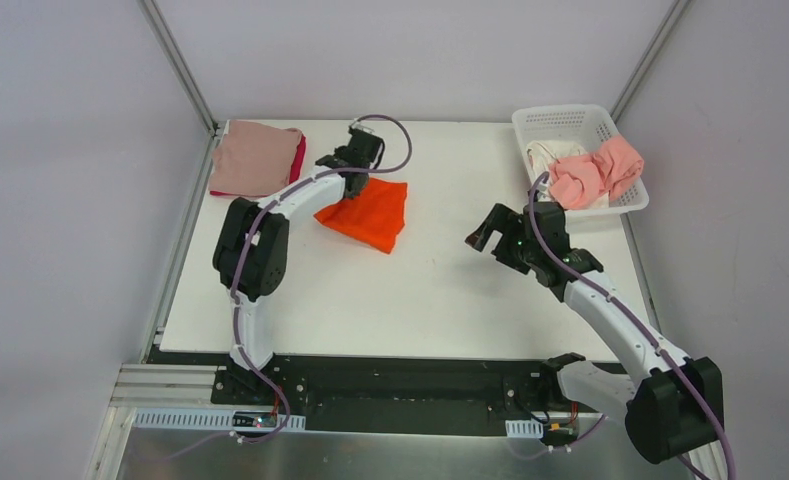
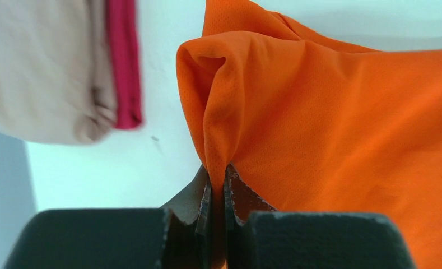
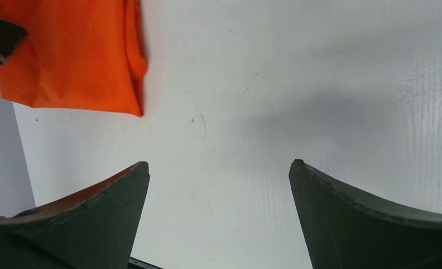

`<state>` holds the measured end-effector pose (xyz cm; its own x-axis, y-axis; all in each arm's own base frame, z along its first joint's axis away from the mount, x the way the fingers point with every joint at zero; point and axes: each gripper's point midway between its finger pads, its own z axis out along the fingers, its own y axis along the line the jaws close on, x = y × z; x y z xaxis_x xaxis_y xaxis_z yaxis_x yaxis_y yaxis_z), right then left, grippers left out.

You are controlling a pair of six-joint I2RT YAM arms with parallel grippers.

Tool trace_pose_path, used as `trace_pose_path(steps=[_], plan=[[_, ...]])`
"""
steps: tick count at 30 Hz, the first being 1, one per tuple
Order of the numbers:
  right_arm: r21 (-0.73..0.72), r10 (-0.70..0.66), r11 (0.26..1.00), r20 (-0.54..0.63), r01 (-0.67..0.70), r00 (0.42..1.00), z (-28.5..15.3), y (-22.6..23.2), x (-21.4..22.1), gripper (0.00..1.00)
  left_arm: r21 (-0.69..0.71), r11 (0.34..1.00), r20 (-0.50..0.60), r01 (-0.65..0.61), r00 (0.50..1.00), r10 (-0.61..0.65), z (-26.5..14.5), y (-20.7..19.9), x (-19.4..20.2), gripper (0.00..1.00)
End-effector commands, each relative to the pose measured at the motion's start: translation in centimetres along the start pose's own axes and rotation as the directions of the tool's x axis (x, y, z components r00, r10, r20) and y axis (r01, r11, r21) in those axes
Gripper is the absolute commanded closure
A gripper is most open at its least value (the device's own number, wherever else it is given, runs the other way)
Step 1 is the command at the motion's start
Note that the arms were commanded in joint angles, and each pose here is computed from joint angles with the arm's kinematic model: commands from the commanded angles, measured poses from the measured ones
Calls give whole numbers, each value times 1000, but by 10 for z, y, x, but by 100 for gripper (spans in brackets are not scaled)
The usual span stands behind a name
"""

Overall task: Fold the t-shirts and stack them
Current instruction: Put the neatly folded tshirt into the corner of the board with the left arm

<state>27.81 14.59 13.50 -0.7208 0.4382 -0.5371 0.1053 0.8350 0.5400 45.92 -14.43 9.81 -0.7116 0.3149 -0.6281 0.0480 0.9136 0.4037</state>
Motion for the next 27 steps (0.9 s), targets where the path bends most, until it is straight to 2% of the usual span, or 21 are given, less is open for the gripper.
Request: trace_pose_path(steps=[1,5,10,14,18,27], plan=[[31,-51,998,72,49,996,-8,-8,-13,1,-146,985,74,-87,992,98,12,75,-45,100],[62,-72,996,116,65,991,-11,-14,-20,0,-149,987,125,-58,989,77,28,116,-69,100],[92,-89,993,133,77,987,-10,-20,-23,0,-186,976,175,-112,974,145,42,160,-93,100],[120,-106,989,136,90,985,-7,-24,-25,0,-202,976,201,-84,972,125,47,190,-102,100],[139,-113,986,135,94,984,-5,-27,-27,0,-170,982,261,-83,957,126,41,199,-112,100],[155,-115,984,139,93,984,-4,-30,-27,0,-190,979,380,-67,915,136,3,220,-145,100]])
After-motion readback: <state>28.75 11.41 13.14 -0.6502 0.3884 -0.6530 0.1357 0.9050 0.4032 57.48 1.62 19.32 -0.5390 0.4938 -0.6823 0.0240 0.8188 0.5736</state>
